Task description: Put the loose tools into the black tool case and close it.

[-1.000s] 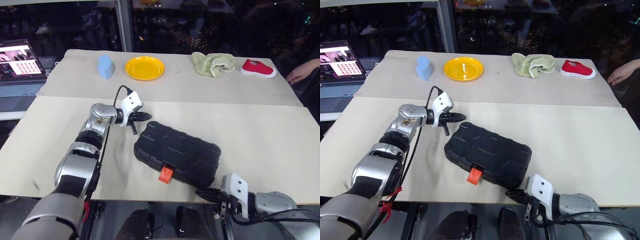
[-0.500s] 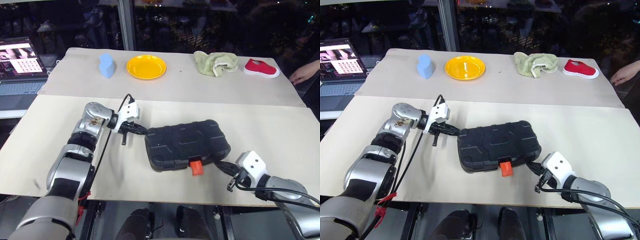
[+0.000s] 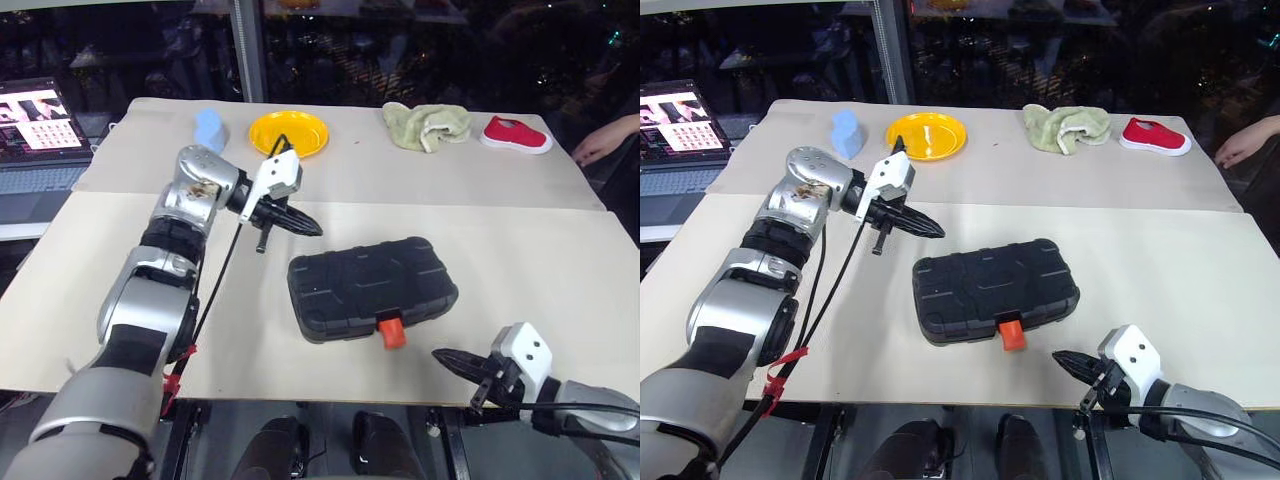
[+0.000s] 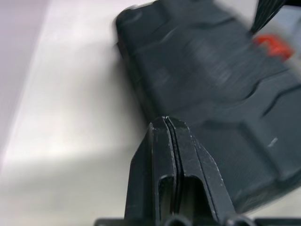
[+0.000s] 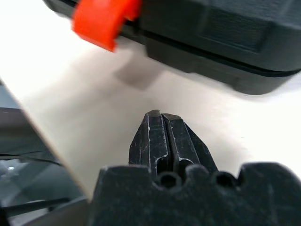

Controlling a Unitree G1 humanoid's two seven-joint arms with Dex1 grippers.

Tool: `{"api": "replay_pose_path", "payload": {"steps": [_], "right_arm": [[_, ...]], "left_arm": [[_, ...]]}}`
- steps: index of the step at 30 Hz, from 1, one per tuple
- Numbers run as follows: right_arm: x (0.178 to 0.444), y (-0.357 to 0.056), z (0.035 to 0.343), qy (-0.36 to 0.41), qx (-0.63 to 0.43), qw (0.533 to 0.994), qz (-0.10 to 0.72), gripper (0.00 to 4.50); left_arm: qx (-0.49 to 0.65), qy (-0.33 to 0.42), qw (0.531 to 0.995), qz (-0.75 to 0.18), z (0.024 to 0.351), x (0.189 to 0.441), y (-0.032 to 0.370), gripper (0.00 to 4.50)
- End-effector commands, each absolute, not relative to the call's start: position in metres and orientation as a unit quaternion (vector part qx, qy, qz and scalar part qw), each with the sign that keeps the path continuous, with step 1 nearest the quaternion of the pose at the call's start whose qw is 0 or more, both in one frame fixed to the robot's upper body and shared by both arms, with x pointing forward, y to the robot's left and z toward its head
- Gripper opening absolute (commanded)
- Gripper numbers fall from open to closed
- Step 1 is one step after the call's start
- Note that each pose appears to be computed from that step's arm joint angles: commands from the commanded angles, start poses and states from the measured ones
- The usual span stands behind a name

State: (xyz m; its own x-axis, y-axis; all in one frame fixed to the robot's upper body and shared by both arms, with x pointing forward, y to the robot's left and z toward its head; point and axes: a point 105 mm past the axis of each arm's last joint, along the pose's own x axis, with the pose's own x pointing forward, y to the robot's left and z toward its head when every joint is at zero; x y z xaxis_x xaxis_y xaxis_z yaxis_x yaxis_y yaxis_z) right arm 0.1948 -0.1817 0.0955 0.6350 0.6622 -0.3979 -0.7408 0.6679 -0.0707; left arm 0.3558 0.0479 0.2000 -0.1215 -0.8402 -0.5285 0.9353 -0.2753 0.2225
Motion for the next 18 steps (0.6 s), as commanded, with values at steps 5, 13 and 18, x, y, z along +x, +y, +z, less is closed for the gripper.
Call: {"api": "replay_pose_path", "payload": {"steps": [5, 13, 18], "right_arm": [[0.194, -0.16, 0.115, 0.141, -0.112, 0.896, 0.405, 0.0], [0.209, -0.148, 0.129, 0.108, -0.094, 0.904, 0.404, 0.0], [0.22, -0.14, 0.13, 0.101, -0.092, 0.902, 0.41, 0.0]], "left_arm": [[0.324, 0.104, 0.516, -0.786, 0.15, 0.328, 0.027, 0.04], [0.346, 0.113, 0.525, -0.769, 0.133, 0.337, 0.031, 0.04], [0.336, 0.107, 0.531, -0.771, 0.136, 0.336, 0.028, 0.04]]}}
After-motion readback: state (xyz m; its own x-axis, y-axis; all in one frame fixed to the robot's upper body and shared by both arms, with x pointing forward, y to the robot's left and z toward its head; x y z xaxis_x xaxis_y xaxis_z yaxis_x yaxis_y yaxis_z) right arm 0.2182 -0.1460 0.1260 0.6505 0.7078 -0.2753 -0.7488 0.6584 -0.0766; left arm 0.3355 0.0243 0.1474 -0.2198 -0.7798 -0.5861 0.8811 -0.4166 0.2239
